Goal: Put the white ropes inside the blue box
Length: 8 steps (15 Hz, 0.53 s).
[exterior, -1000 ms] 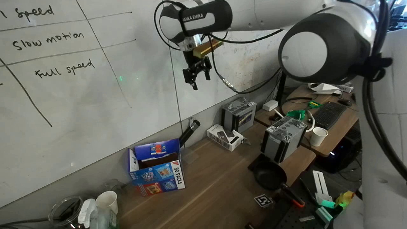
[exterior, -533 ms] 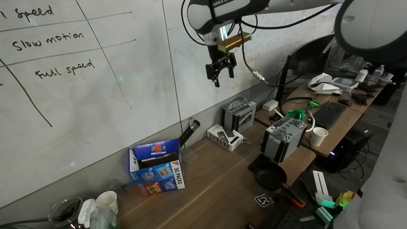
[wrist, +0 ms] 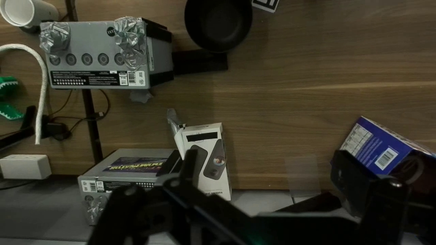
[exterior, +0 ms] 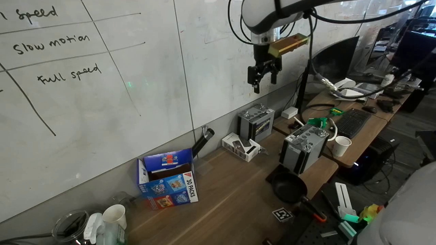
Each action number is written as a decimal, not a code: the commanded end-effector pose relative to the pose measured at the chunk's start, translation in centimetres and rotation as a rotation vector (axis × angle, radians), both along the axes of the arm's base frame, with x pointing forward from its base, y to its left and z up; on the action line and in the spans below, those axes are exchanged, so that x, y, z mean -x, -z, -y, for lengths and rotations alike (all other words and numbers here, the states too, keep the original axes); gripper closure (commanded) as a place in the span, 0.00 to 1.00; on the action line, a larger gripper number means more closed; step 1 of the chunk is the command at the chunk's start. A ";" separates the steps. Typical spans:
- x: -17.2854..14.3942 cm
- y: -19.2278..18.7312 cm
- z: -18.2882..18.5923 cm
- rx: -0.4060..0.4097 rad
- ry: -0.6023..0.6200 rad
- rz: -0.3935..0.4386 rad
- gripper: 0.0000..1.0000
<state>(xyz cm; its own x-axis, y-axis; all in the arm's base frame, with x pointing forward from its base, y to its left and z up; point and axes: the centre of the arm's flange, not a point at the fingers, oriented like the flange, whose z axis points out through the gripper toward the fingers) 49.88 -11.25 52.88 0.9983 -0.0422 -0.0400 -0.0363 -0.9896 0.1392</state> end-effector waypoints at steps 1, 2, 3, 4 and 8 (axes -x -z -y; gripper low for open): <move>8.9 1.1 0.2 -0.035 -0.076 0.062 0.00; 10.5 1.6 0.1 -0.058 -0.103 0.041 0.00; 12.1 2.4 -0.3 -0.074 -0.141 0.024 0.00; 13.7 3.3 -0.6 -0.087 -0.169 0.005 0.00; 19.1 7.0 -2.9 -0.133 -0.274 -0.053 0.00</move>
